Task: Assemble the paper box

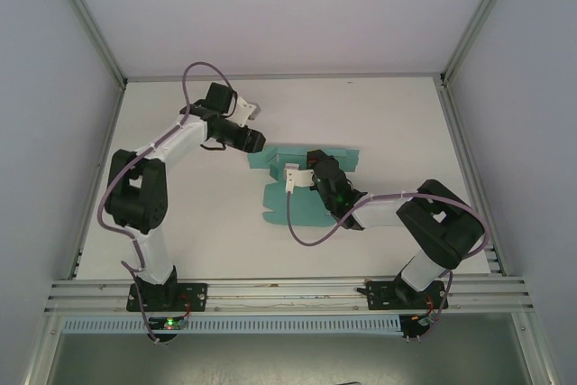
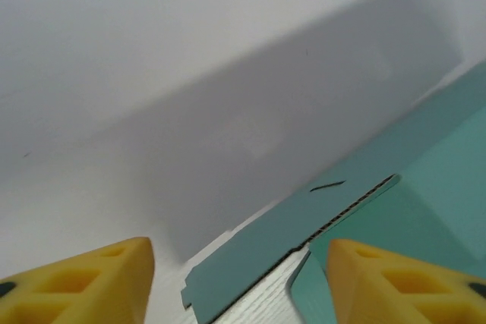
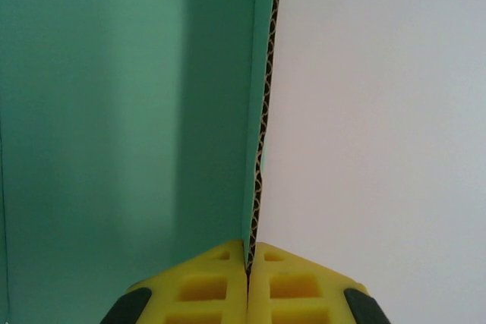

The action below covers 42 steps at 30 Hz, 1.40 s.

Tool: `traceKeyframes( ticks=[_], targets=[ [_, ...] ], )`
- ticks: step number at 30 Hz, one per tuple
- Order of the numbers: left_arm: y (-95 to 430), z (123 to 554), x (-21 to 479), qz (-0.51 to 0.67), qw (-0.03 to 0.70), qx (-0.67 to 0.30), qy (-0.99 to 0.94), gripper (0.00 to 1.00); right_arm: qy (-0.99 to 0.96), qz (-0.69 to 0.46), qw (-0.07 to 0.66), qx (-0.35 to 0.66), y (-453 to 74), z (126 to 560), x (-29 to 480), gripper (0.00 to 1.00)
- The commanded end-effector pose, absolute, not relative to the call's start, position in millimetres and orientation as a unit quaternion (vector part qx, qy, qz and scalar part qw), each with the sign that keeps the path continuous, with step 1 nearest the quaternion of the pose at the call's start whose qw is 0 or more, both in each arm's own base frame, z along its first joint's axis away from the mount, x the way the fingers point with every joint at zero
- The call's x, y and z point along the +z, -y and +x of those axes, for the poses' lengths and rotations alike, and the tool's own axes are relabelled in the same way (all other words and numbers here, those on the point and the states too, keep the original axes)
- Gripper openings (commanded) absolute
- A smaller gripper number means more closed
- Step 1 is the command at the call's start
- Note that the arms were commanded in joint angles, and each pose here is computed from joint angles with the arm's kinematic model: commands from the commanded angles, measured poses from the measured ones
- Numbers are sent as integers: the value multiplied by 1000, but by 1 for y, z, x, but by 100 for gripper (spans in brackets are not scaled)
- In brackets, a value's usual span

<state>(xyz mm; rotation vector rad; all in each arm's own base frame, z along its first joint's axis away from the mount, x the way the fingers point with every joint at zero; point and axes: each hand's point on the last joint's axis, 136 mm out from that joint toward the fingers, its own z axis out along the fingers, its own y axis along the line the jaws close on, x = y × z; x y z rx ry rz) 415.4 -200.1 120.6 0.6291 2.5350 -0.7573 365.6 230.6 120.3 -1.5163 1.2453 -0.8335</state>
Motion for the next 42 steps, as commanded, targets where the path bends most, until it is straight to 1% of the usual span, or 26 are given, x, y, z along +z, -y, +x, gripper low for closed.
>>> traceKeyframes(
  ticks=[1, 3, 6, 8, 13, 16, 20, 25, 27, 30, 33, 34, 35, 36, 38, 40, 42],
  targets=[
    [208, 397, 120, 281, 172, -306, -893, 51, -522, -626, 469, -341, -226, 367, 110, 0],
    [210, 392, 117, 286, 157, -310, -893, 44, -522, -623, 470, -344, -225, 368, 111, 0],
    [215, 383, 119, 298, 158, -315, -887, 21, -528, -617, 474, -341, -225, 369, 114, 0],
    [216, 380, 119, 295, 164, -300, -892, 10, -531, -613, 477, -338, -227, 369, 115, 0],
    [214, 383, 124, 253, 196, -200, -926, 3, -529, -608, 480, -346, -231, 367, 118, 0],
    [227, 376, 132, 226, 204, -193, -933, 0, -530, -607, 482, -344, -236, 365, 118, 0],
    [255, 365, 138, 224, 207, -227, -925, 0, -530, -606, 488, -338, -244, 360, 118, 0],
    [279, 360, 136, 215, 208, -252, -921, 0, -533, -605, 493, -325, -251, 353, 115, 0],
    [288, 361, 135, 195, 207, -284, -916, 0, -535, -606, 493, -321, -252, 350, 111, 0],
    [288, 356, 119, 173, 179, -289, -924, 0, -531, -608, 491, -328, -248, 345, 104, 0],
    [286, 355, 111, 143, 183, -296, -927, 1, -535, -603, 492, -329, -242, 341, 100, 0],
    [286, 355, 113, 137, 190, -302, -924, 4, -536, -602, 493, -328, -242, 340, 100, 0],
    [287, 352, 116, 139, 196, -314, -919, 16, -537, -601, 494, -327, -241, 339, 100, 0],
    [287, 349, 119, 140, 199, -321, -915, 25, -538, -599, 495, -327, -241, 339, 102, 0],
    [287, 344, 128, 147, 207, -329, -910, 31, -535, -601, 498, -324, -241, 338, 103, 0],
    [278, 348, 130, 140, 217, -306, -916, 41, -532, -603, 499, -323, -241, 337, 104, 0],
    [265, 354, 124, 116, 217, -280, -928, 45, -530, -607, 495, -326, -241, 336, 102, 0]
  ],
)
